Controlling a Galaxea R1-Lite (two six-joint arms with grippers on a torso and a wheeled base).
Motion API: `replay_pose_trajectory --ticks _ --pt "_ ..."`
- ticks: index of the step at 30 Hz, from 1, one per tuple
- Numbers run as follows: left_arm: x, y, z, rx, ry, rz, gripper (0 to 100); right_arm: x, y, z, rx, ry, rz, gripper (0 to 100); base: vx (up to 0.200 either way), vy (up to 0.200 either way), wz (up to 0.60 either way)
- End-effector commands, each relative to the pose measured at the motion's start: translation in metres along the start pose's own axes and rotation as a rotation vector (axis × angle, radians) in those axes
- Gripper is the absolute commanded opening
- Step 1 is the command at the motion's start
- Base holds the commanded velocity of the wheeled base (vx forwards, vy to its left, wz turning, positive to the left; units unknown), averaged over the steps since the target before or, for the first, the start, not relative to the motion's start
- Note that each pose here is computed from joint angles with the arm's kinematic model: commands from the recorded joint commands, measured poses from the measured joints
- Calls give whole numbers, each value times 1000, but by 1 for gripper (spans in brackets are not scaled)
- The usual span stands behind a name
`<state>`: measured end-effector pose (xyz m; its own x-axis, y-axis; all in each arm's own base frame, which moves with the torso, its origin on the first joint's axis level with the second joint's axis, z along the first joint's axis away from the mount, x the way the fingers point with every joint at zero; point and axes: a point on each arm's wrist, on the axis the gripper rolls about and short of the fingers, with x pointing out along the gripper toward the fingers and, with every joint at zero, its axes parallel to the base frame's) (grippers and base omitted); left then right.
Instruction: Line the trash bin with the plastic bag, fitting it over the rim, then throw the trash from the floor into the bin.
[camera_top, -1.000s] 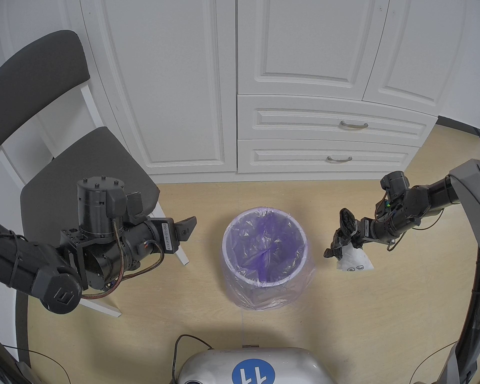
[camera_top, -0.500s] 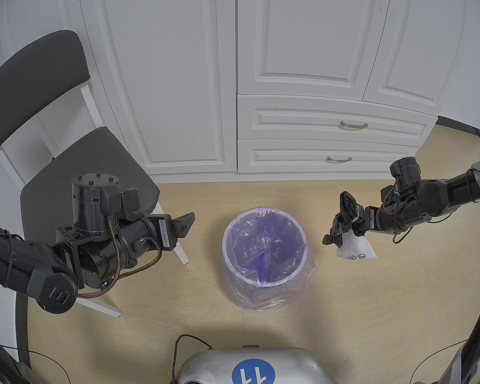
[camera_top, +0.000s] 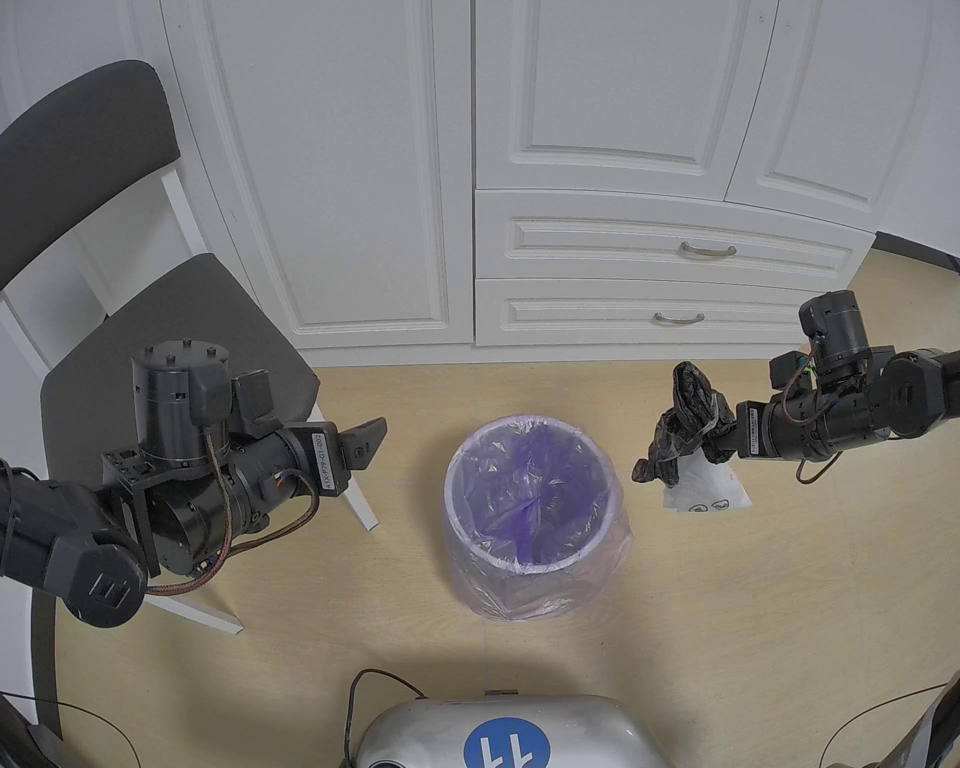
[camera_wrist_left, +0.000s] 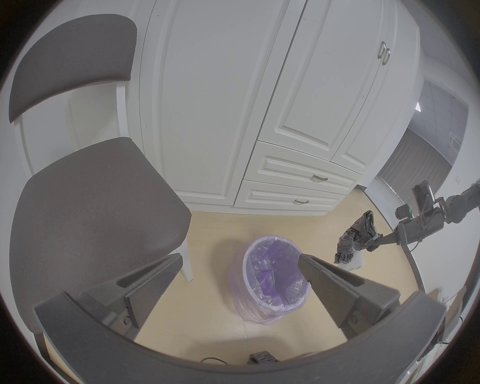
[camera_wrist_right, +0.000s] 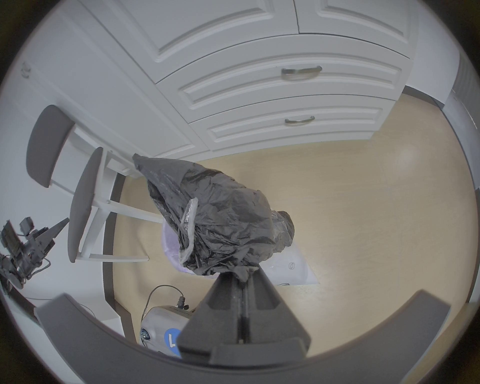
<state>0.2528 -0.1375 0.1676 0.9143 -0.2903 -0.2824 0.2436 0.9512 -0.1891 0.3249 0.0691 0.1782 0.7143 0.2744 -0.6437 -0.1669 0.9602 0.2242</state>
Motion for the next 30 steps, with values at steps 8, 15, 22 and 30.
replay_pose_trajectory --ticks 8,15,22,30 --pt "-2 0 2 -2 -11 -3 100 -32 35 -13 -74 -82 105 0 0 0 0" --pt "-4 0 5 -5 -22 -3 100 4 56 -36 -120 -165 208 0 0 0 0" --pt "-4 1 6 -7 -24 0 100 40 70 -53 -108 -202 268 0 0 0 0" --pt "-4 2 7 -6 -27 2 100 100 81 -71 3 -309 354 0 0 0 0"
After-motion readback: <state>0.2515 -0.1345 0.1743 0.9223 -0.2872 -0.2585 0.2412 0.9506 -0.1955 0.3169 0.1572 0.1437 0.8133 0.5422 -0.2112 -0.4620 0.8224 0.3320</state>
